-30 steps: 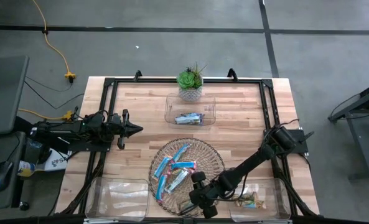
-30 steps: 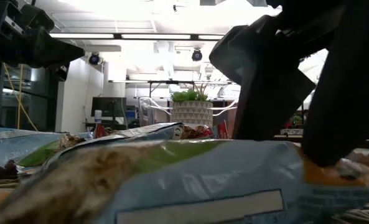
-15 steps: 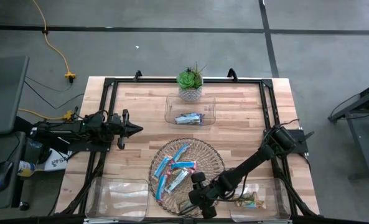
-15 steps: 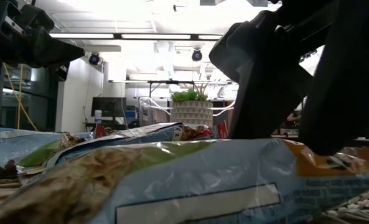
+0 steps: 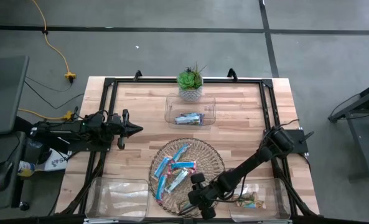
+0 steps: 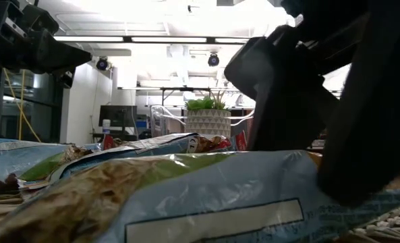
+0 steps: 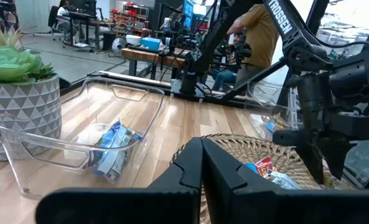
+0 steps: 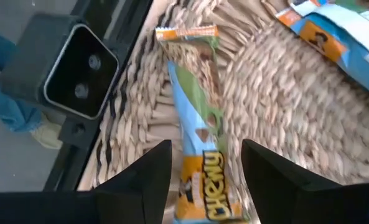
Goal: Pick and place Granola Bars by type
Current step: Put the yellow granola bar into the bottom right transparent bin
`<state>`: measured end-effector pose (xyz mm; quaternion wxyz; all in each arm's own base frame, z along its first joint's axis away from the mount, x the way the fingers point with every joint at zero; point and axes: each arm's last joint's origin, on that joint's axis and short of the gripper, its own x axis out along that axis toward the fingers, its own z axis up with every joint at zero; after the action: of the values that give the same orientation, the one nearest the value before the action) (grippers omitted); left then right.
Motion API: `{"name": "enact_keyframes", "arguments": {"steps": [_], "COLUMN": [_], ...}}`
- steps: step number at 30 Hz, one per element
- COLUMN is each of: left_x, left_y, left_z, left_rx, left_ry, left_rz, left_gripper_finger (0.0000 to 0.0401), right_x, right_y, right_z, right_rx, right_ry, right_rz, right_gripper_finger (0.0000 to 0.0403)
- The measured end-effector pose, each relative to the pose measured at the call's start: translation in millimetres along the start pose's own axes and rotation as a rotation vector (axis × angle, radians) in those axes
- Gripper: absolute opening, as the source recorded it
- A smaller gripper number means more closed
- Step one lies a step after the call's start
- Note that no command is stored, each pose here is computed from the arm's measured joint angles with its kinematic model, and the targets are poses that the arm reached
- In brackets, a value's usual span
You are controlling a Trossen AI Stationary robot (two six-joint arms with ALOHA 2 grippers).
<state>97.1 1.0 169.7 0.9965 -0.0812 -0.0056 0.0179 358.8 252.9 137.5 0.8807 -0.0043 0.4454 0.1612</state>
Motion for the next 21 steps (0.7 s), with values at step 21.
{"name": "enact_keyframes", "arguments": {"steps": [21], "left_x": [0.0], "left_y": [0.0], "left_z": [0.0], "left_rx": [0.000], "left_ry": [0.000], "left_rz": [0.000], "left_gripper_finger": [0.0001], "right_x": [1.4], "right_y": [0.5], "right_z": [-5.1], "right_rx": [-0.005], "right_ry": [0.052], "right_rz": [0.021], "right_gripper_finger": [0.0132]}}
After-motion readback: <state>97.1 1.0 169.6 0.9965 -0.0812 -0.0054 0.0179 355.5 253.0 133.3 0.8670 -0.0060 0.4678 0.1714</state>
